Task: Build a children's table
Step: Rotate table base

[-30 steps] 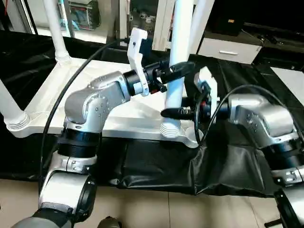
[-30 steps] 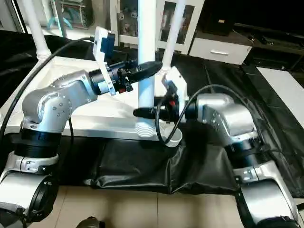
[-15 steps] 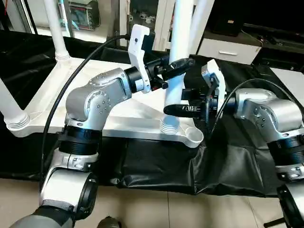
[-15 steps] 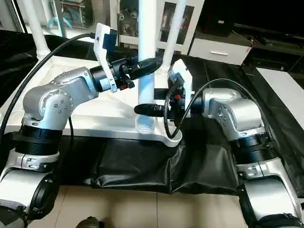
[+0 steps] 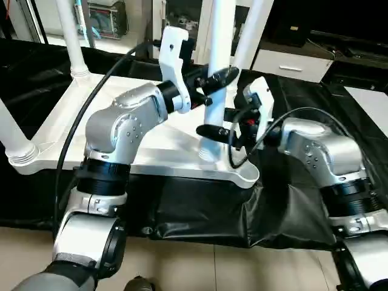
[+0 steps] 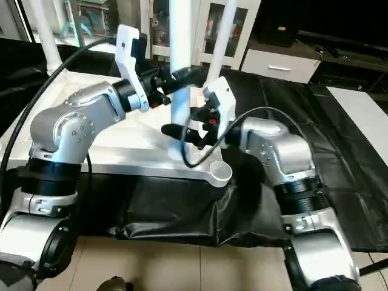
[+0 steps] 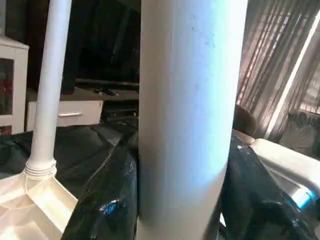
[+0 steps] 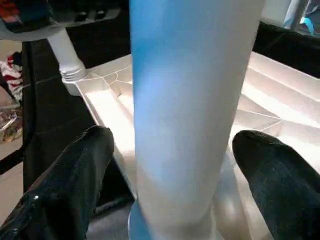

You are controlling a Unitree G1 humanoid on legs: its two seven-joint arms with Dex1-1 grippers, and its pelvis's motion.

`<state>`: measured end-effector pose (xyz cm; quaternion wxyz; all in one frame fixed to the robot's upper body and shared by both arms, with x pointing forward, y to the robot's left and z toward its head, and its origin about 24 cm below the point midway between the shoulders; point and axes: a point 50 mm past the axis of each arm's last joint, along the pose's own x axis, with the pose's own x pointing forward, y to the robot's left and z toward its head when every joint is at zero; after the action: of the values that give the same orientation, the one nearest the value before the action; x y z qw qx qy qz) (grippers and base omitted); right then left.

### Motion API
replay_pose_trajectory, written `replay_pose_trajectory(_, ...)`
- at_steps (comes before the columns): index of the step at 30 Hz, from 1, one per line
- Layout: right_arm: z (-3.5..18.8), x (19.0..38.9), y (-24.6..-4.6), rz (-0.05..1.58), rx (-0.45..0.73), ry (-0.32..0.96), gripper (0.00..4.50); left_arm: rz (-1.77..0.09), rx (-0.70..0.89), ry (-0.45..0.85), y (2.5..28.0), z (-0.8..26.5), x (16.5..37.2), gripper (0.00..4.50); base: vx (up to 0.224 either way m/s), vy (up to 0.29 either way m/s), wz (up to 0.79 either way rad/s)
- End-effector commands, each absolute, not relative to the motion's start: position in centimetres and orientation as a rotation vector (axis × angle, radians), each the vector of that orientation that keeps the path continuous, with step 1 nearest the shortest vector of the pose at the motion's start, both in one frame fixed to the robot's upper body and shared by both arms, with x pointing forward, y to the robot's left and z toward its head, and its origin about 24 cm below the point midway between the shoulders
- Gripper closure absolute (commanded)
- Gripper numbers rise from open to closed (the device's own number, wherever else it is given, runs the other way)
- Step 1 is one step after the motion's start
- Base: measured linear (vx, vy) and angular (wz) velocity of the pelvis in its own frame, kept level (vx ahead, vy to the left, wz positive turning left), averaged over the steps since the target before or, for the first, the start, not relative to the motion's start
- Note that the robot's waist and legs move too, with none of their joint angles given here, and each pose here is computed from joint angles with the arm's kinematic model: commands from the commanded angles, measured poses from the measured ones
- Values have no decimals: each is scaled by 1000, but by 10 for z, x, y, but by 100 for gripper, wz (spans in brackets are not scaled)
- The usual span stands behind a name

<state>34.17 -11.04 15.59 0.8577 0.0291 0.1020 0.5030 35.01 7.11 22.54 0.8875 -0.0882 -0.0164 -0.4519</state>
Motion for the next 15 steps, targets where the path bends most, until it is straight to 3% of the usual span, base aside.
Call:
replay_pose_trajectory(1,158,342,-118,1006,70,191,33,-950,-152,-63,65,232,349,267,0,0,0)
replay_pose_trajectory(13,155,343,-106,970,166,191,33,-963,-101,-95,59,233,347,267,0,0,0)
replay_pose_trajectory(15,155,344,-105,969,170,194,60,-965,-87,-101,59,233,346,267,0,0,0)
